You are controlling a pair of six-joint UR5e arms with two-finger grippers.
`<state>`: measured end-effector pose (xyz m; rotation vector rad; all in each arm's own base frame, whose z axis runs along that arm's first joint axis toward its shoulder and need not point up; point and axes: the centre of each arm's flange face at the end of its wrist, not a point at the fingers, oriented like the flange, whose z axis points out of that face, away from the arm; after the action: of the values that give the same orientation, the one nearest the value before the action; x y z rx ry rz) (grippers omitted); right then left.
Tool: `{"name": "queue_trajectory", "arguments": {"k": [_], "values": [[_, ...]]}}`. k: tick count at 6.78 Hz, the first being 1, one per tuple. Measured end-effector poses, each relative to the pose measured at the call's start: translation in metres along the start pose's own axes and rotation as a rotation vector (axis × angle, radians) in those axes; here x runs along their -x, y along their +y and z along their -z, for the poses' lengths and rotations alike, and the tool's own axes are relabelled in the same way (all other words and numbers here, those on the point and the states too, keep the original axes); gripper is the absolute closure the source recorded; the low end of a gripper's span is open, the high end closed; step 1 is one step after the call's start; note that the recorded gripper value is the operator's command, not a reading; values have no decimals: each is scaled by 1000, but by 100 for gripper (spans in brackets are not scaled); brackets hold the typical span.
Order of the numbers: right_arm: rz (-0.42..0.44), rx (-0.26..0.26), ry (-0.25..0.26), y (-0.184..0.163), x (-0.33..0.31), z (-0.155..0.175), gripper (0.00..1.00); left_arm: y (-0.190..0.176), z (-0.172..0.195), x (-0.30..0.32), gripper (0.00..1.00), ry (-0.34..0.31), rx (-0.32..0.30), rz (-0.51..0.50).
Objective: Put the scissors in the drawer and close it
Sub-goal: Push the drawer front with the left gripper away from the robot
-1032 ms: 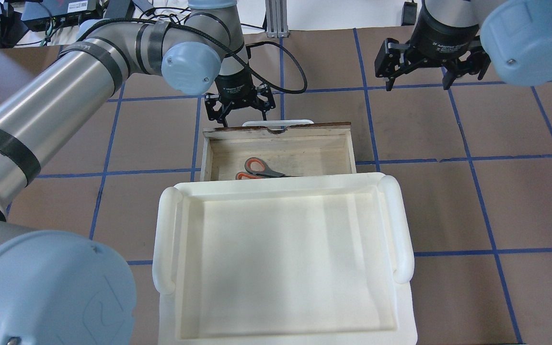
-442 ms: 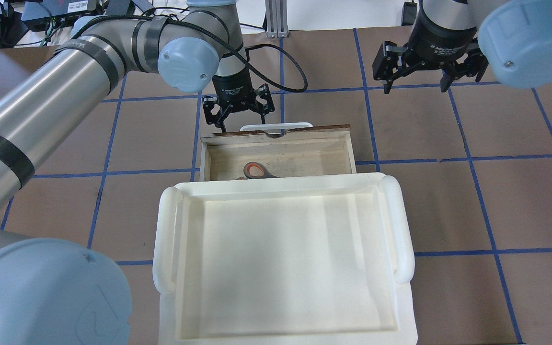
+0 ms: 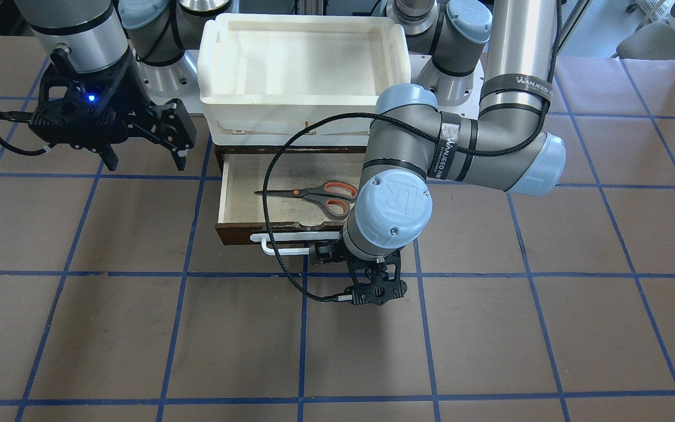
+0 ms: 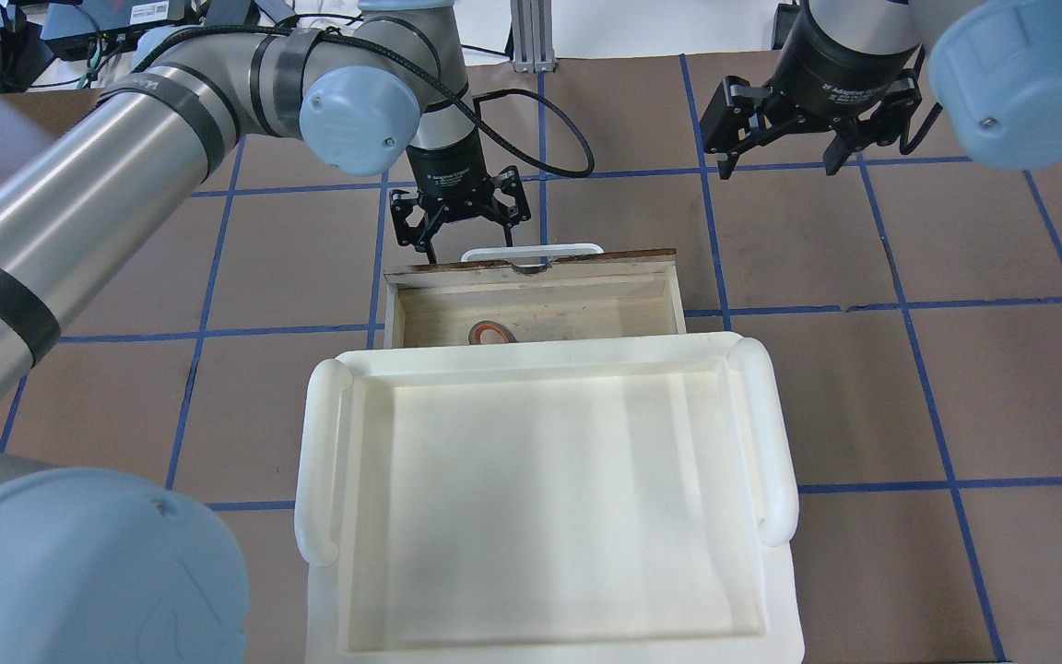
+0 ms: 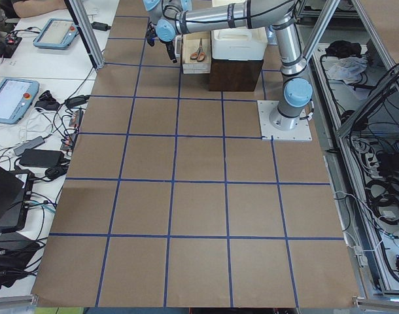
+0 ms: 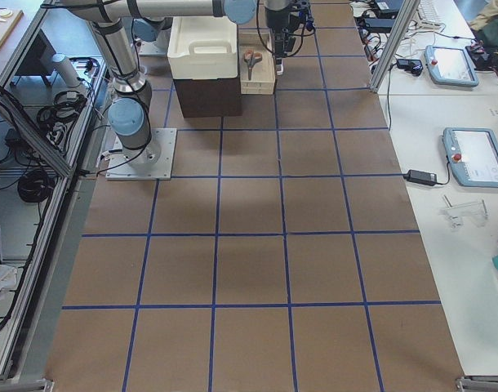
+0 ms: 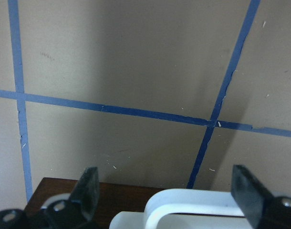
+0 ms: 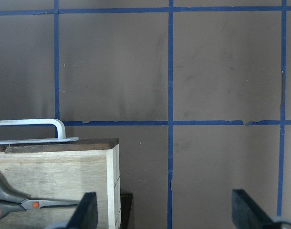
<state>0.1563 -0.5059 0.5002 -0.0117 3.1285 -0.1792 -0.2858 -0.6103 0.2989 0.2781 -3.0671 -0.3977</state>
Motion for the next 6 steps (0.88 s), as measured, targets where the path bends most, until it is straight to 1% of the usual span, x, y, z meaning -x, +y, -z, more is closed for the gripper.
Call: {"name": "queue_trajectory", "arguments": {"k": [2,4,6], "values": [[-2,4,29,3,-3,0,0,6,-2,1,0,-11,30,2],[-8,16,36,5,-3,-5,0,11,-7,3,0,-24,66,5],[-13,29,39,6,-4,-8,0,21,-9,4,0,-48,117,6]]}}
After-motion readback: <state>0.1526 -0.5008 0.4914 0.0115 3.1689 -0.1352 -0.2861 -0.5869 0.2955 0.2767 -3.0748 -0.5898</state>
